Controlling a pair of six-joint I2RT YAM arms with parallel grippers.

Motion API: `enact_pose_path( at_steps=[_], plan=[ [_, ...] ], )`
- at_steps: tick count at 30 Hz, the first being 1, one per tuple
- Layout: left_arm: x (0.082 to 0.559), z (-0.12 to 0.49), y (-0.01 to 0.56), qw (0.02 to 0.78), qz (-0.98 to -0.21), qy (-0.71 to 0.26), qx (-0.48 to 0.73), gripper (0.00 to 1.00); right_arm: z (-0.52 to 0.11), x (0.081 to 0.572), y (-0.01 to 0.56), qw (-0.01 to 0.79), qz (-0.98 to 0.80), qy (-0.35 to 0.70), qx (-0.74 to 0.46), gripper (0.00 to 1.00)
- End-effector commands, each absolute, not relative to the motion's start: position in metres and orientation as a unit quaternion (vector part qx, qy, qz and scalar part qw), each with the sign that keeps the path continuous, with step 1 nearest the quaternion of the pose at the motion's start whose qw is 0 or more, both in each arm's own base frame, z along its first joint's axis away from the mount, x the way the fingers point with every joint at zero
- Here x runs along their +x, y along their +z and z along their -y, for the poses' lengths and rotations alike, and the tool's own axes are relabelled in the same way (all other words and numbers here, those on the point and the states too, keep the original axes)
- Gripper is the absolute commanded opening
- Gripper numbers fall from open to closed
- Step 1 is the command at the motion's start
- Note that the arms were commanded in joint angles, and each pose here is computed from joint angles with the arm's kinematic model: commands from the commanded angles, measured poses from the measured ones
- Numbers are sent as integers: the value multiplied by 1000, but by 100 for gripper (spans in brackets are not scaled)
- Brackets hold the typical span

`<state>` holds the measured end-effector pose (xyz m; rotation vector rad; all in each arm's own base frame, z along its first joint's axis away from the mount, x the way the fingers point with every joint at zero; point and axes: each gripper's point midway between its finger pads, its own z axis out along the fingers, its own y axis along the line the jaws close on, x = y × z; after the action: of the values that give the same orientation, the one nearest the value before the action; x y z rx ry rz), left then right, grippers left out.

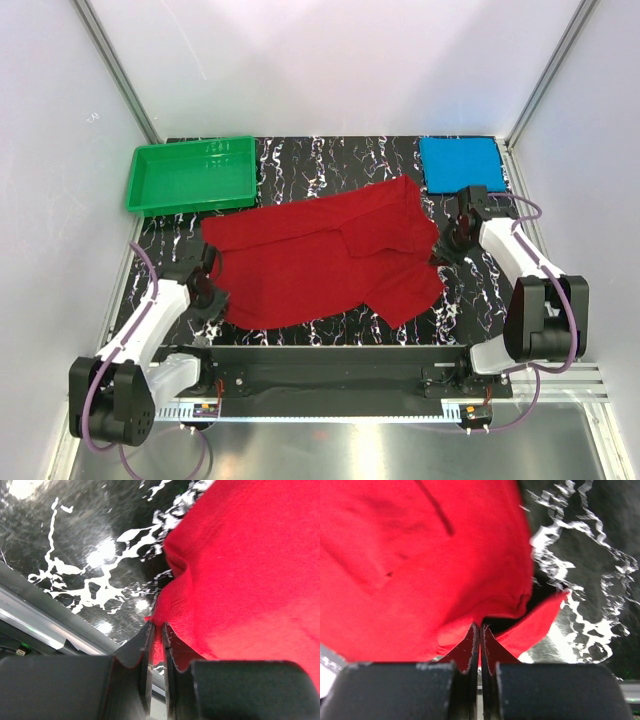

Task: Fold and stack the t-shirts
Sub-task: Fold the tshirt

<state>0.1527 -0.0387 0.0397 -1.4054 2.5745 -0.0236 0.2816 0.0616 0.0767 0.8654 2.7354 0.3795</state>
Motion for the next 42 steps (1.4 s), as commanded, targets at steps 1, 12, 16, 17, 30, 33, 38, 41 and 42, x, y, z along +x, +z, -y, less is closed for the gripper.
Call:
enact_pose_path(
  at_steps=[1,12,16,17,30,33,38,41,42],
  plan=[
    [174,33,56,132,-876,0,-464,14,-75,308,102,152,-938,172,260,0],
    [187,25,64,131,-883,12,-451,13,-74,347,128,178,-934,175,257,0],
    [195,17,72,142,-880,16,-452,13,-76,359,134,185,-932,181,254,0],
    [197,15,73,143,-882,18,-449,13,-77,361,132,182,-932,182,255,0],
    [229,7,79,140,-887,17,-439,12,-87,398,139,180,-926,210,255,0],
    [235,6,78,140,-888,16,-437,11,-87,402,139,178,-926,210,258,0],
    [248,6,76,143,-892,13,-429,11,-88,409,137,175,-926,210,260,0],
    [255,2,76,141,-890,9,-434,10,-88,415,138,176,-926,210,260,0],
    [258,1,76,144,-890,9,-432,10,-88,416,138,175,-926,209,260,0]
  ],
)
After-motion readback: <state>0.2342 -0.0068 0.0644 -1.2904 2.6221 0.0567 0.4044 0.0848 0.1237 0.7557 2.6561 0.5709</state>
